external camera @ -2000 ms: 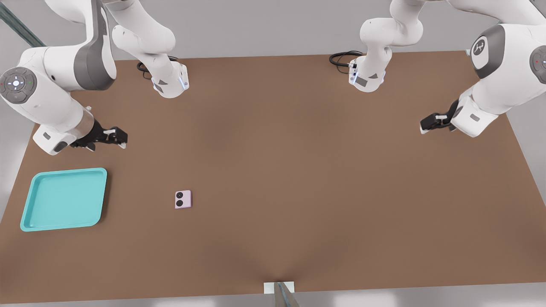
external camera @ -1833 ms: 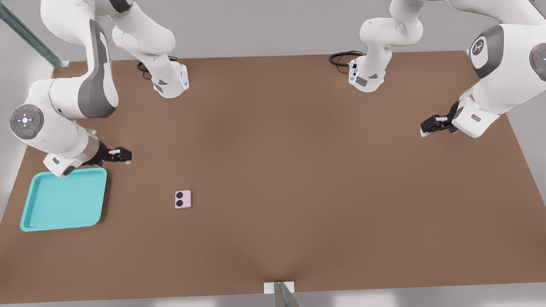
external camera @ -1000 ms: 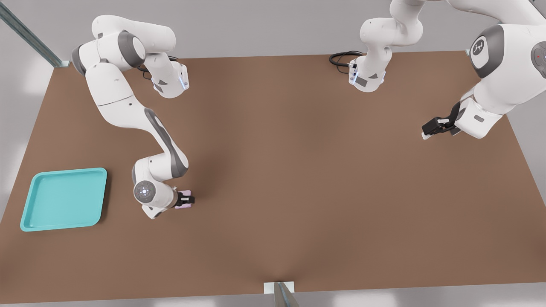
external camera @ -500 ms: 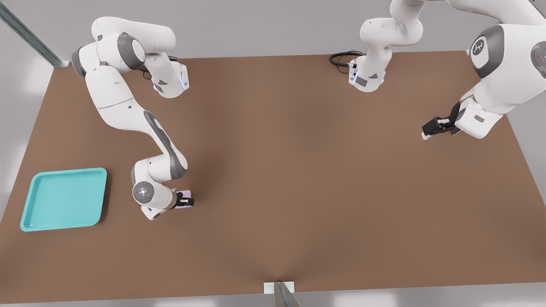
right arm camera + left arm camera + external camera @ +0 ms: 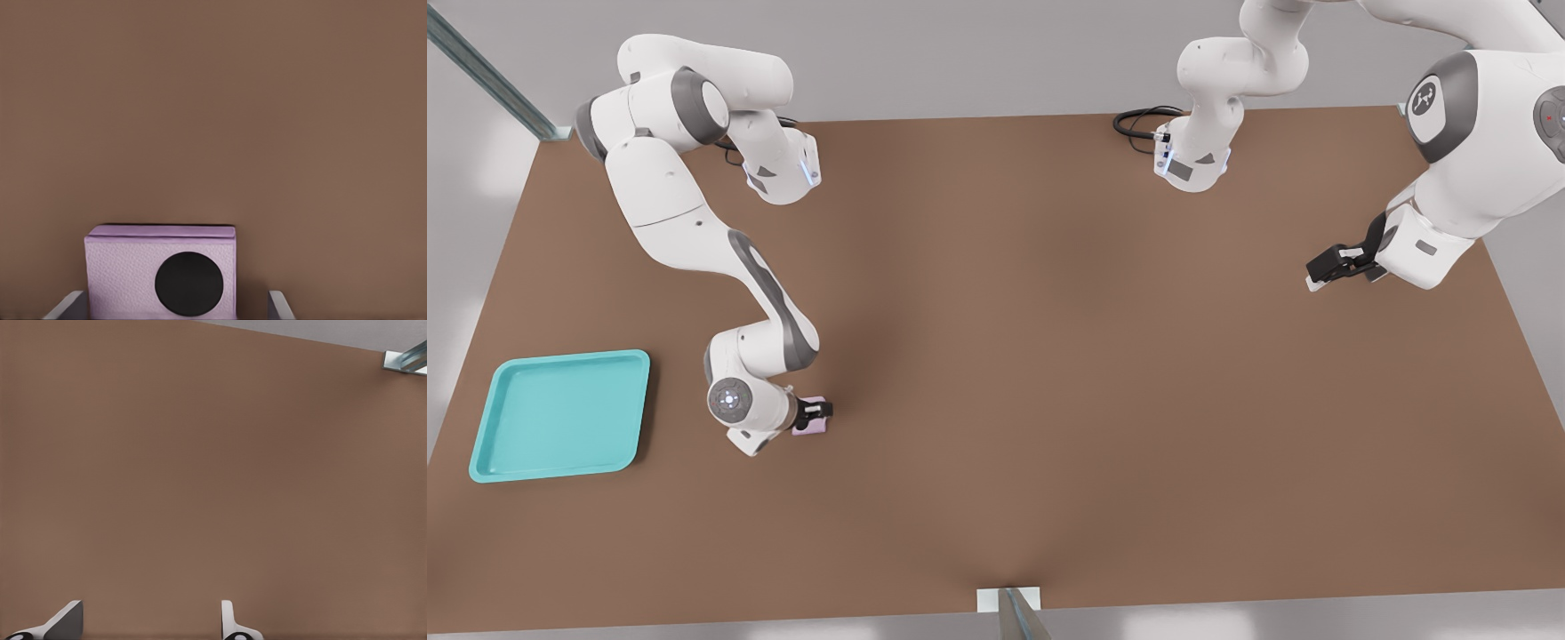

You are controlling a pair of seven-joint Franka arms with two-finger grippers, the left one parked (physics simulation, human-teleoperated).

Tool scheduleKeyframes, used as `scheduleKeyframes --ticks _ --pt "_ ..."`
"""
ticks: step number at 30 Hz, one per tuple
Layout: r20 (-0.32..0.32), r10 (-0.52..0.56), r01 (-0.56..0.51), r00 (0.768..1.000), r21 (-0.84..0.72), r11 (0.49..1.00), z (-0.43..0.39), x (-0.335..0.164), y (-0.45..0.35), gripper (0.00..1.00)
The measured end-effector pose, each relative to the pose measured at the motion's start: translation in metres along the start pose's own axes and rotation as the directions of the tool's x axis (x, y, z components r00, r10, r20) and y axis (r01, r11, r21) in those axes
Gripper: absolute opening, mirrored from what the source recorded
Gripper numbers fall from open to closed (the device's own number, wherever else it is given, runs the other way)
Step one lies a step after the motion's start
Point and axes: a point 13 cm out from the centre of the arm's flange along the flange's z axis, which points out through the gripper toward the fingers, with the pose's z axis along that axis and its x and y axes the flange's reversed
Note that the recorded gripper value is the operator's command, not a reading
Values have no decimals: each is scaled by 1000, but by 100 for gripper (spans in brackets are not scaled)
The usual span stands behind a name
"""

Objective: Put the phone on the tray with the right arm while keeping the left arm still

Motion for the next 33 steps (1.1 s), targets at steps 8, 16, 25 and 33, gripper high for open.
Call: scheduleKeyframes --ticks 8,16,25,33 --pt "-11 -42 42 999 -2 999 7 6 2 84" --pt "48 -56 56 997 7 998 -38 -7 -8 82" --pt "65 148 -145 987 -46 988 -102 18 -210 82" --pt "43 167 -165 985 -58 985 -112 76 -361 81"
